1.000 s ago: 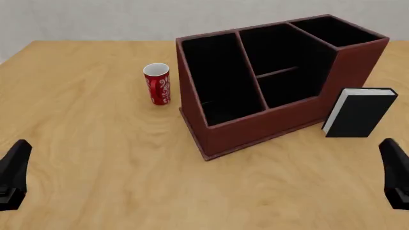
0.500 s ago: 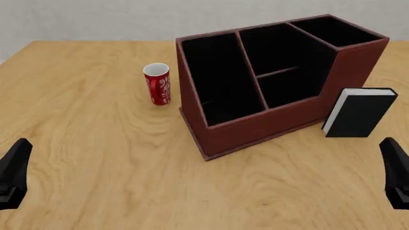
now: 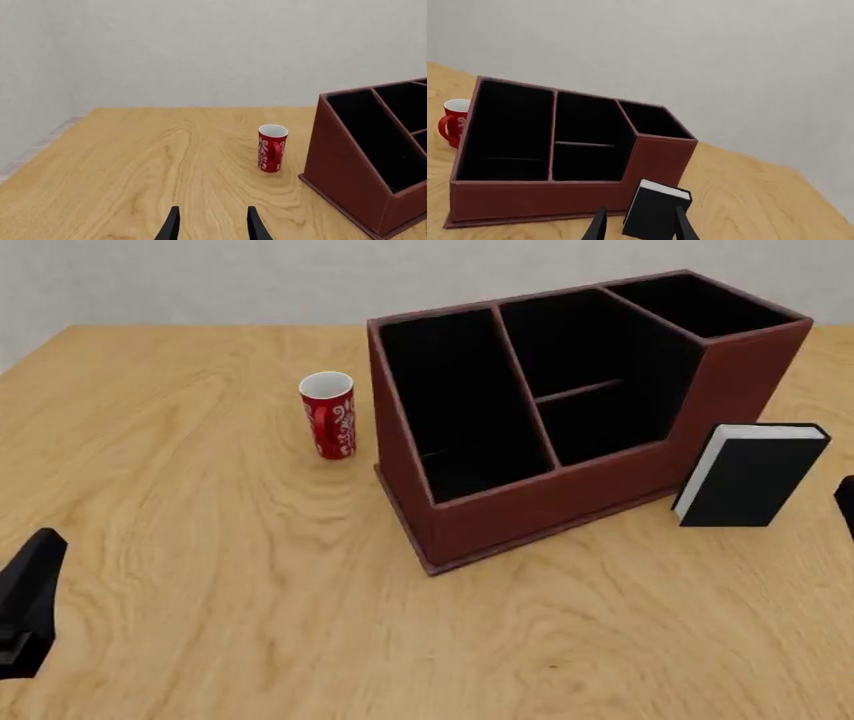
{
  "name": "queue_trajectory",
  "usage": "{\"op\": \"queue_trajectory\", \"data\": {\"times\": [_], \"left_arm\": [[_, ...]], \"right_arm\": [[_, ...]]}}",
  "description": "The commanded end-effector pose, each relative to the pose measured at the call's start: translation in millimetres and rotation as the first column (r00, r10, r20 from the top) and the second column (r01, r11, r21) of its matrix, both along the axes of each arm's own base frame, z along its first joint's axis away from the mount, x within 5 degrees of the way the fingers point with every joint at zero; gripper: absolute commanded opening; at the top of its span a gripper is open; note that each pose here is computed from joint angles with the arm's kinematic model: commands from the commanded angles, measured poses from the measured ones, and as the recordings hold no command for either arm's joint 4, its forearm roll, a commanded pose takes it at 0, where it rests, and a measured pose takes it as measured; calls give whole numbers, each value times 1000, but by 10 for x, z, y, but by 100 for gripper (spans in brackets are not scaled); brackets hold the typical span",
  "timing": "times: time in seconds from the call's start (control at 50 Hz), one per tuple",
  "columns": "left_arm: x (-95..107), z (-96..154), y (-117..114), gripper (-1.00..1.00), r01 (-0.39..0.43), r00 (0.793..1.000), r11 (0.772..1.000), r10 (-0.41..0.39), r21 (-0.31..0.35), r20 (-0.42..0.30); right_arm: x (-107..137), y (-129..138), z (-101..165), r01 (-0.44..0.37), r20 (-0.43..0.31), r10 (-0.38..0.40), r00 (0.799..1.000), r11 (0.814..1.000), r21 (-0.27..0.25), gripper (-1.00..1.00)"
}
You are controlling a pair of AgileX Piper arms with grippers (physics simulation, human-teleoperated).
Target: Pick up the book and place it in the left compartment of the caddy.
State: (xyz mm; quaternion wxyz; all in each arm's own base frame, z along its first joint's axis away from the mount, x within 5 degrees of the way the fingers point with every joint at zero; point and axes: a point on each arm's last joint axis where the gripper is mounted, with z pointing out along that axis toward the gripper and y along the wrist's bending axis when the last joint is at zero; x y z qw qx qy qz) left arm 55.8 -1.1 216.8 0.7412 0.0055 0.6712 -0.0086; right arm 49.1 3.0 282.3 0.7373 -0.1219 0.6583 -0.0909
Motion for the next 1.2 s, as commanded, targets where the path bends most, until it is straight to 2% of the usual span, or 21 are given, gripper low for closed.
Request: {"op": "queue_trajectory", "data": {"times": [0.02, 0.06, 0.12, 0.18, 0.22, 0.36, 0.5, 0.54, 0.58, 0.66, 0.68, 0.74, 0.78, 0.8, 0.82, 0.84, 0.86, 0.92, 1.02, 1.2], "left_arm": [[-4, 15, 1, 100, -1, 1000, 1000, 1, -12, 1], [-5, 19, 1, 100, -1, 1000, 1000, 1, -9, 3], [-7, 30, 0, 100, 1, 1000, 1000, -1, -5, 6], [-8, 35, -3, 100, 5, 1000, 1000, -5, -4, 6], [-8, 45, -4, 100, 9, 1000, 1000, -9, -6, 5], [-10, 58, -10, 100, 19, 1000, 1000, -19, -3, 9], [-13, 74, -19, 100, 35, 999, 999, -35, -5, 11], [-14, 80, -20, 100, 37, 999, 999, -37, -6, 12], [-16, 91, -21, 100, 40, 999, 999, -40, -6, 13], [-18, 102, -23, 100, 44, 999, 999, -44, -5, 15], [-19, 104, -23, 100, 44, 999, 999, -44, -5, 15], [-19, 108, -23, 100, 45, 999, 999, -45, -6, 14], [-21, 113, -24, 100, 45, 999, 999, -45, -4, 16], [-21, 115, -23, 100, 45, 999, 999, -44, -7, 16], [-20, 112, -23, 100, 44, 999, 999, -44, -7, 16], [-21, 113, -22, 100, 43, 999, 999, -43, -5, 17], [-21, 116, -22, 100, 43, 999, 999, -43, -7, 17], [-20, 112, -22, 100, 42, 999, 999, -42, -6, 18], [-22, 117, -20, 100, 39, 999, 999, -39, -8, 18], [-20, 109, -16, 100, 33, 999, 999, -32, -12, 17]], "right_arm": [[74, 32, 314, -39, -45, 32, 998, 986, -163, 100], [101, 34, 341, -40, -64, 27, 998, 978, -207, 100], [147, 42, 390, -53, -104, 28, 994, 969, -242, 100], [178, 43, 424, -55, -126, 23, 992, 965, -256, 100], [222, 42, 433, -57, -154, 12, 988, 956, -289, 100], [339, 31, 563, -68, -244, -21, 969, 933, -353, 100], [405, 14, 740, -70, -298, -47, 953, 927, -369, 100], [422, 12, 824, -70, -314, -49, 948, 932, -356, 100], [450, 2, 845, -68, -326, -62, 943, 925, -374, 100], [478, 6, 918, -85, -358, -61, 932, 922, -378, 100], [490, -1, 922, -90, -362, -69, 930, 910, -404, 100], [515, 10, 935, -125, -398, -63, 915, 895, -427, 100], [550, 6, 906, -150, -428, -71, 901, 875, -460, 100], [548, 16, 935, -160, -436, -62, 898, 877, -454, 100], [573, 15, 929, -174, -454, -65, 889, 869, -463, 100], [573, 15, 929, -174, -454, -65, 889, 869, -463, 100], [607, 8, 920, -185, -466, -74, 882, 855, -485, 100], [656, 3, 940, -194, -480, -80, 873, 847, -494, 100], [747, -14, 922, -232, -522, -98, 847, 817, -528, 100], [904, -56, 965, -259, -558, -127, 820, 787, -560, 100]]}}
